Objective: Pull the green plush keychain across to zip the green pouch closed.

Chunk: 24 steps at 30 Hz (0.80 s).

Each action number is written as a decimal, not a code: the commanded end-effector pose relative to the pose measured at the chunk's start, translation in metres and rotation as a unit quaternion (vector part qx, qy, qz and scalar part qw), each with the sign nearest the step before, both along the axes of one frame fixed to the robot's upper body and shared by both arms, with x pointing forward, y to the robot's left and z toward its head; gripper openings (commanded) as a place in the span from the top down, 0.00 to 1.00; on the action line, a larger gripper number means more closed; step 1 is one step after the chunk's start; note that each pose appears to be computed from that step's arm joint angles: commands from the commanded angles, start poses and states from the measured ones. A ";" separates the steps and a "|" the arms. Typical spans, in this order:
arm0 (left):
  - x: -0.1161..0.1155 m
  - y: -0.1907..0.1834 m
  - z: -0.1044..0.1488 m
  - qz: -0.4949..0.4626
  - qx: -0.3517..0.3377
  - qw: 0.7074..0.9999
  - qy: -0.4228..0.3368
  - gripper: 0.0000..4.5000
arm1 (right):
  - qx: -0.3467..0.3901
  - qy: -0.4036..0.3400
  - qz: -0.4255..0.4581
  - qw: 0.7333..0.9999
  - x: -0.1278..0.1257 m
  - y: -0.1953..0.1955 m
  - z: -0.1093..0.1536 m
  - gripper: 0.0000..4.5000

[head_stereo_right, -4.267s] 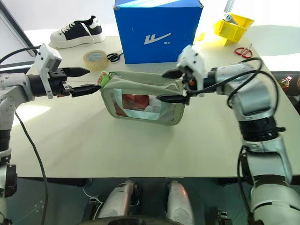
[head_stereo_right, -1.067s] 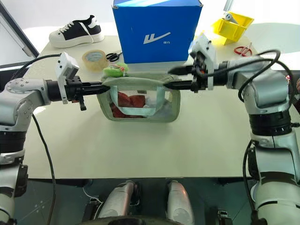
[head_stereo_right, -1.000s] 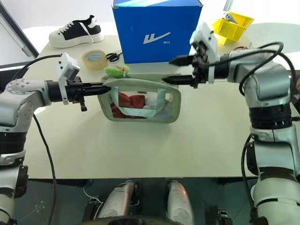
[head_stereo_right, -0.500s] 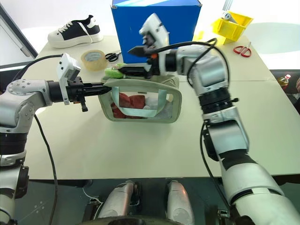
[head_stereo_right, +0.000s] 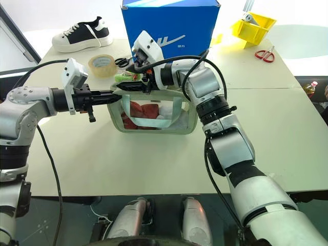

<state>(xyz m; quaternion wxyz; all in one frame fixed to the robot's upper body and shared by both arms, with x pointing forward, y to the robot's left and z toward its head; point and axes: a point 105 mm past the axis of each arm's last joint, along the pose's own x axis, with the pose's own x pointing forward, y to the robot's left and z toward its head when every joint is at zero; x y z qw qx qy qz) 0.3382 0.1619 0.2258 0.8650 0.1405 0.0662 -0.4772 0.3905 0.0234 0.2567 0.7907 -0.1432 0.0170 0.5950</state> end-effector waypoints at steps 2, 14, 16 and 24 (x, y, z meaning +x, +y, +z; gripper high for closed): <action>-0.003 -0.002 0.012 -0.007 -0.001 1.000 -0.024 0.99 | -0.005 -0.036 0.002 0.999 -0.001 0.004 0.015 0.75; -0.004 0.002 0.009 -0.001 0.000 1.000 -0.019 0.99 | 0.033 -0.066 -0.106 0.992 0.007 -0.062 0.048 0.98; -0.004 0.002 0.009 -0.001 0.000 1.000 -0.017 0.99 | 0.025 -0.066 -0.139 0.988 0.005 -0.082 0.047 0.98; 0.002 0.002 0.010 -0.002 0.002 1.000 -0.018 0.99 | -0.007 -0.058 -0.259 0.964 -0.008 -0.154 0.030 0.98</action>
